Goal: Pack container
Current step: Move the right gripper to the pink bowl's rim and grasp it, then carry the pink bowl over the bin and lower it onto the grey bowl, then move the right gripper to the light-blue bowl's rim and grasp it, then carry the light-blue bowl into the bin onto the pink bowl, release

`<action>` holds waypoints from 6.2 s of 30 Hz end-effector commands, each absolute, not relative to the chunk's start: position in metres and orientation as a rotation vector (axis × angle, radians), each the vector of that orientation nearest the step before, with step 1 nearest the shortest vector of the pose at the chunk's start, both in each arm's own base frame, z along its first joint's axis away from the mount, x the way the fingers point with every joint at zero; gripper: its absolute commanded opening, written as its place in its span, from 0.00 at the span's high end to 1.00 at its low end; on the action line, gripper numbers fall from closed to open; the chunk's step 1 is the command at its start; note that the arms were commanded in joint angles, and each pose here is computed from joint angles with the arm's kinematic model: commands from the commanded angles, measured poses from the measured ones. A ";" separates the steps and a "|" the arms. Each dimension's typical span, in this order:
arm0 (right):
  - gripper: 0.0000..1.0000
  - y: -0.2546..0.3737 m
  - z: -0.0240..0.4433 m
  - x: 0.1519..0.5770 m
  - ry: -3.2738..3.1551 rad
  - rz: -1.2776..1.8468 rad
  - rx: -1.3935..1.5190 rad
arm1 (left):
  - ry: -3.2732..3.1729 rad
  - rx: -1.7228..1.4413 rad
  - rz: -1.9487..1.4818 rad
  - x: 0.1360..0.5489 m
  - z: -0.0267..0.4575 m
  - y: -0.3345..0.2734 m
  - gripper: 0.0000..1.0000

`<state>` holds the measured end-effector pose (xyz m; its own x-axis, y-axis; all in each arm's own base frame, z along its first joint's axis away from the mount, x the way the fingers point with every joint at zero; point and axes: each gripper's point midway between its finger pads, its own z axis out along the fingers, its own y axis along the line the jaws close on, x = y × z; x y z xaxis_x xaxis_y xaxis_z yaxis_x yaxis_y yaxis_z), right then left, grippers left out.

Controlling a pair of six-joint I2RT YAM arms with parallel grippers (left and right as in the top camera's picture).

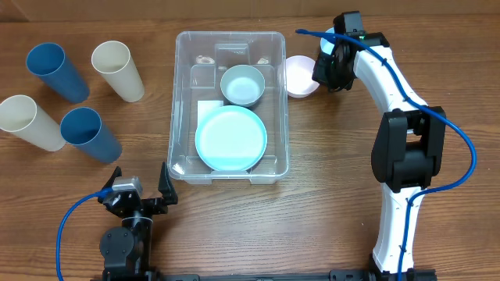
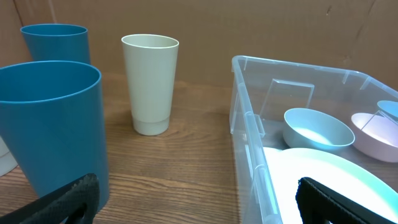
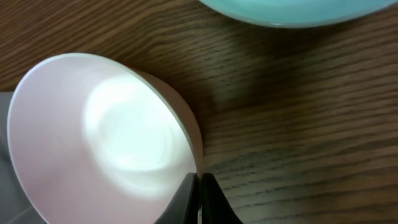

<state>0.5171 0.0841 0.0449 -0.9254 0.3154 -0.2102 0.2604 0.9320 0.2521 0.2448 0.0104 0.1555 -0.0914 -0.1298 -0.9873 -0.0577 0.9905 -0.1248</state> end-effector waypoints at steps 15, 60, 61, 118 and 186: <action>0.96 0.037 0.169 0.514 2.656 0.213 0.466 | 1.660 -0.126 -0.055 0.245 0.156 0.010 0.00; 0.73 0.244 0.129 0.499 2.680 0.386 -0.100 | 1.660 -0.126 -0.054 0.245 0.156 0.010 0.00; 0.73 0.245 0.135 0.498 2.679 0.399 -0.106 | 1.660 -0.126 -0.054 0.245 0.156 0.010 0.00; 0.96 -0.019 0.038 0.583 2.707 0.166 0.692 | 1.660 -0.126 -0.054 0.245 0.156 0.010 0.00; 0.96 0.249 0.107 0.507 2.774 0.294 -0.138 | 1.660 -0.126 -0.054 0.245 0.156 0.010 0.00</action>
<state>0.5046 0.2455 0.1082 -0.9388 -0.0519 -0.3405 -0.1203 0.9757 0.1830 0.2448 0.0103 0.1555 -0.0915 -0.1297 -0.9873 -0.0574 0.9905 -0.1248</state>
